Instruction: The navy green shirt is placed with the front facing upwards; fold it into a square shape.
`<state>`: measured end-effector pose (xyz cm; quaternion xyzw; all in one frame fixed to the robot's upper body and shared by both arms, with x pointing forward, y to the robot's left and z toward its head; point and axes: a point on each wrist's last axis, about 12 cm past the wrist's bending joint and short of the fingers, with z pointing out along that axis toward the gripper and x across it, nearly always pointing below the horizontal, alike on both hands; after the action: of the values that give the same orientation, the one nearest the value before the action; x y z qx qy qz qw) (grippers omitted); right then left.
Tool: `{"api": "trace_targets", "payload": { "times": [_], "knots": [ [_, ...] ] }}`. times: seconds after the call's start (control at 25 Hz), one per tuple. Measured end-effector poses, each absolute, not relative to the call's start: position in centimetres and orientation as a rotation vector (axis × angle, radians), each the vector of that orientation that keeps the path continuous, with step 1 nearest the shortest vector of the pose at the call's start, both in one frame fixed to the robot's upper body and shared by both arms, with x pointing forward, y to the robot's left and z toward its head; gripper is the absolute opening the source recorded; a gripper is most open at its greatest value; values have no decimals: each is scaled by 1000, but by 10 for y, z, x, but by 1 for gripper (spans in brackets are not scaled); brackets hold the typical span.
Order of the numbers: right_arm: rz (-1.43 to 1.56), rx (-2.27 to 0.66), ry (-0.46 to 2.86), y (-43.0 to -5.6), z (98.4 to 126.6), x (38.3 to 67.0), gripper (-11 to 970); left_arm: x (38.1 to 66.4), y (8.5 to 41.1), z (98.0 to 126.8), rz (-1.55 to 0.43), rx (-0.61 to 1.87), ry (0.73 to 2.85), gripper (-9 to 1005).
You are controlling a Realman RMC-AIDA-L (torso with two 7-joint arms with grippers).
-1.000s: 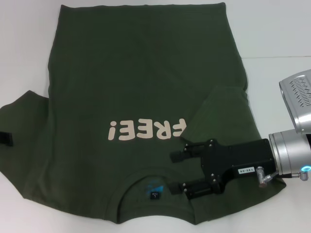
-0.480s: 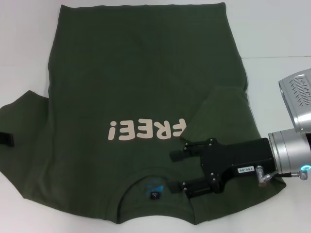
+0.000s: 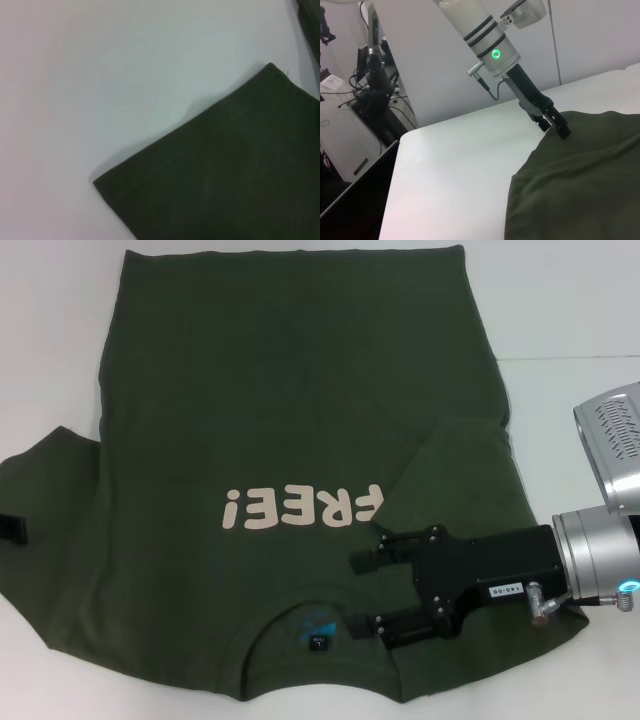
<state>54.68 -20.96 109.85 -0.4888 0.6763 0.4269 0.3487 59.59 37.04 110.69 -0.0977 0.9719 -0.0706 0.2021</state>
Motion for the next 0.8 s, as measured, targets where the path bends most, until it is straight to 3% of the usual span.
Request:
{"api": "trace_targets", "payload": {
  "times": [0.8],
  "knots": [
    [1106, -1267, 1753, -210, 1098, 547, 833, 595, 371, 1103, -195, -281, 2716, 891]
  ]
}}
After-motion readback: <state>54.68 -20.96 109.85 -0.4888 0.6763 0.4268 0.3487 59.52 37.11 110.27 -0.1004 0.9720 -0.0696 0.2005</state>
